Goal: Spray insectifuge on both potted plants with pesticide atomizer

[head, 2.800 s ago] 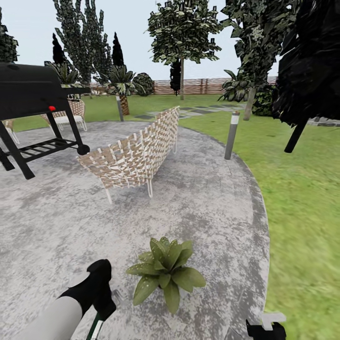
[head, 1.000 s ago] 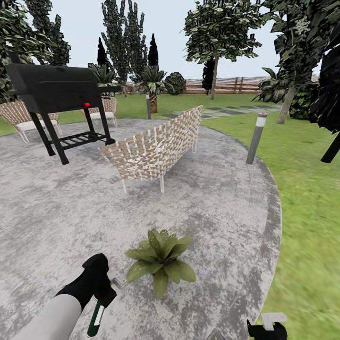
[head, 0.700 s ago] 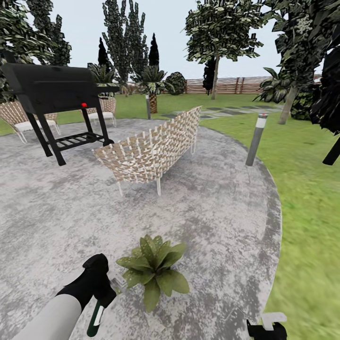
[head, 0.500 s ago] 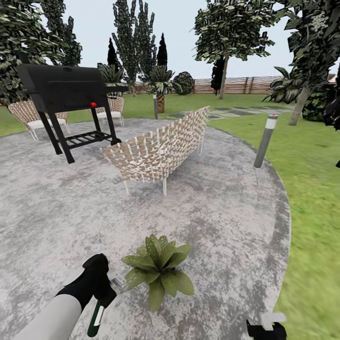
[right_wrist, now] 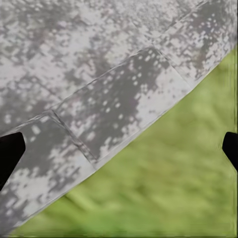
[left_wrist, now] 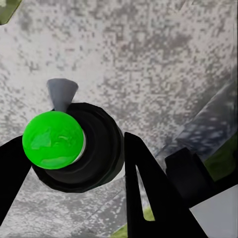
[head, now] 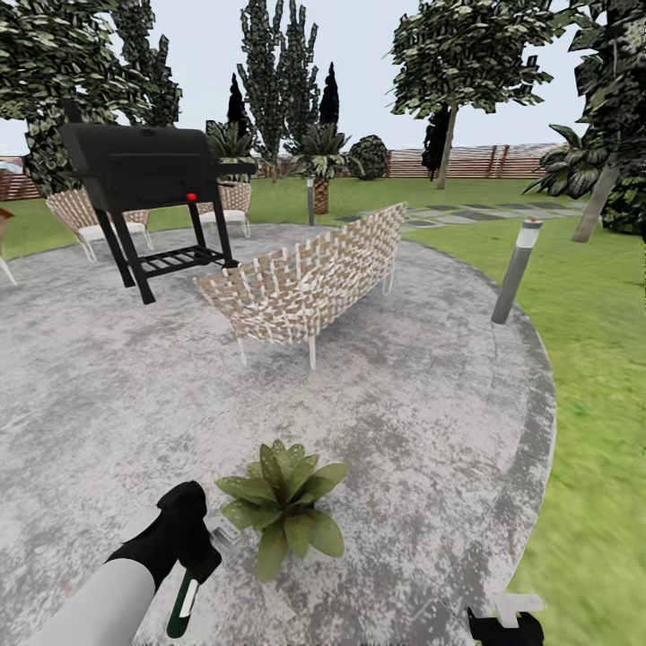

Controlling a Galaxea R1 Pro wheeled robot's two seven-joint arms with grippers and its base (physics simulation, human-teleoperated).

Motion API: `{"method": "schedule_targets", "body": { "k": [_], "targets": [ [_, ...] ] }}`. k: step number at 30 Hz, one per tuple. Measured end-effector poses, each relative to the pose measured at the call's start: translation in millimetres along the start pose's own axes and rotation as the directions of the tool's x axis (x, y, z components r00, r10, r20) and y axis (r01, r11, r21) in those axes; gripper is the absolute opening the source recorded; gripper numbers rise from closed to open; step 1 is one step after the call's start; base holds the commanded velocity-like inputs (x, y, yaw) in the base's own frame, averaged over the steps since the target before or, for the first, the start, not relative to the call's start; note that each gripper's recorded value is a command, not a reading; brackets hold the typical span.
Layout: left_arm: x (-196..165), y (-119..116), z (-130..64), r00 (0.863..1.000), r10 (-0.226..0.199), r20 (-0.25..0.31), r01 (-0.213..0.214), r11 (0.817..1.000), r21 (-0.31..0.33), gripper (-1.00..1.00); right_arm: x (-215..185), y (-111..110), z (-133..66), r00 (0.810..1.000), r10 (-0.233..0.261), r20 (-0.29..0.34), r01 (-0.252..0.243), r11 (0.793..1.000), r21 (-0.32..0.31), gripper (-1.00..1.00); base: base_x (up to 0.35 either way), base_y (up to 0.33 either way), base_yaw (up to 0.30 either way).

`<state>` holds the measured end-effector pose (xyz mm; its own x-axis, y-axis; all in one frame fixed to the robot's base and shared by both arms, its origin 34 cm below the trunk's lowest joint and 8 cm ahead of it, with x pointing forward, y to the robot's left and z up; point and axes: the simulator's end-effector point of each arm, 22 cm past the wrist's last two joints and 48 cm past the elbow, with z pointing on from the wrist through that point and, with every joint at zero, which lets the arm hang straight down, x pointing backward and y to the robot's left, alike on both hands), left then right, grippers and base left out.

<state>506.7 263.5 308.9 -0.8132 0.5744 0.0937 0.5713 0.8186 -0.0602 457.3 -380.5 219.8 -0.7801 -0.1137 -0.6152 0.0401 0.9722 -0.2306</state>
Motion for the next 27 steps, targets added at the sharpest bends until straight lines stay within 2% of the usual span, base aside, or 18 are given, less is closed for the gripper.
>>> {"method": "schedule_targets", "body": {
  "k": [4, 7, 13, 17, 19, 21, 23, 25, 27],
  "targets": [
    [0, -2, 0.4, 1.0, -0.004, 0.0, 0.004, 1.0, 0.007, -1.0, 0, 1, 0.0, 1.0, -0.001, 0.0, 0.001, 1.0, -0.001, 1.0, -0.138, -0.264, 0.231],
    [-8, -10, -2.0, 1.0, 0.001, 0.01, -0.002, 1.0, 0.014, -1.0, 0, 0, -0.1, 1.0, 0.0, 0.0, 0.0, 1.0, -0.001, 1.0, -0.032, -0.053, 0.232],
    [-8, 3, -8.0, 1.0, -0.003, 0.004, 0.003, 1.0, -0.015, -1.0, 1, 1, -0.3, 1.0, 0.0, -0.001, 0.0, 1.0, -0.002, 1.0, -0.003, -0.005, 0.03],
    [-14, -1, -10.9, 1.0, 0.002, 0.012, -0.002, 1.0, -0.01, -1.0, 0, -5, 0.1, 1.0, -0.002, 0.0, 0.002, 1.0, 0.006, 1.0, 0.0, 0.0, 0.0],
    [-24, -1, -18.3, 1.0, 0.005, 0.028, -0.005, 1.0, -0.001, -1.0, 0, -6, 0.1, 1.0, -0.003, 0.0, 0.003, 1.0, 0.006, 1.0, 0.0, 0.0, 0.0],
    [-42, 5, -38.4, 0.998, 0.015, 0.055, -0.016, 1.0, 0.014, -1.0, 0, -6, 0.1, 1.0, -0.003, 0.0, 0.003, 1.0, 0.007, 1.0, 0.0, 0.0, 0.0],
    [-38, 10, -45.5, 0.999, 0.046, 0.017, -0.046, 0.999, 0.002, -1.0, 0, -6, 0.4, 1.0, -0.003, 0.001, 0.003, 1.0, 0.007, 1.0, 0.0, 0.0, 0.052],
    [-32, 9, -45.2, 0.998, 0.059, -0.01, -0.059, 0.998, 0.009, -1.0, 0, -6, 0.3, 1.0, -0.002, 0.0, 0.002, 1.0, 0.007, 1.0, 0.0, 0.0, 0.222],
    [-31, 7, -45.0, 0.998, 0.063, -0.015, -0.062, 0.998, 0.014, -1.0, 0, -6, 0.2, 1.0, -0.002, 0.0, 0.002, 1.0, 0.007, 1.0, 0.0, 0.0, 0.262]
  ]
}}
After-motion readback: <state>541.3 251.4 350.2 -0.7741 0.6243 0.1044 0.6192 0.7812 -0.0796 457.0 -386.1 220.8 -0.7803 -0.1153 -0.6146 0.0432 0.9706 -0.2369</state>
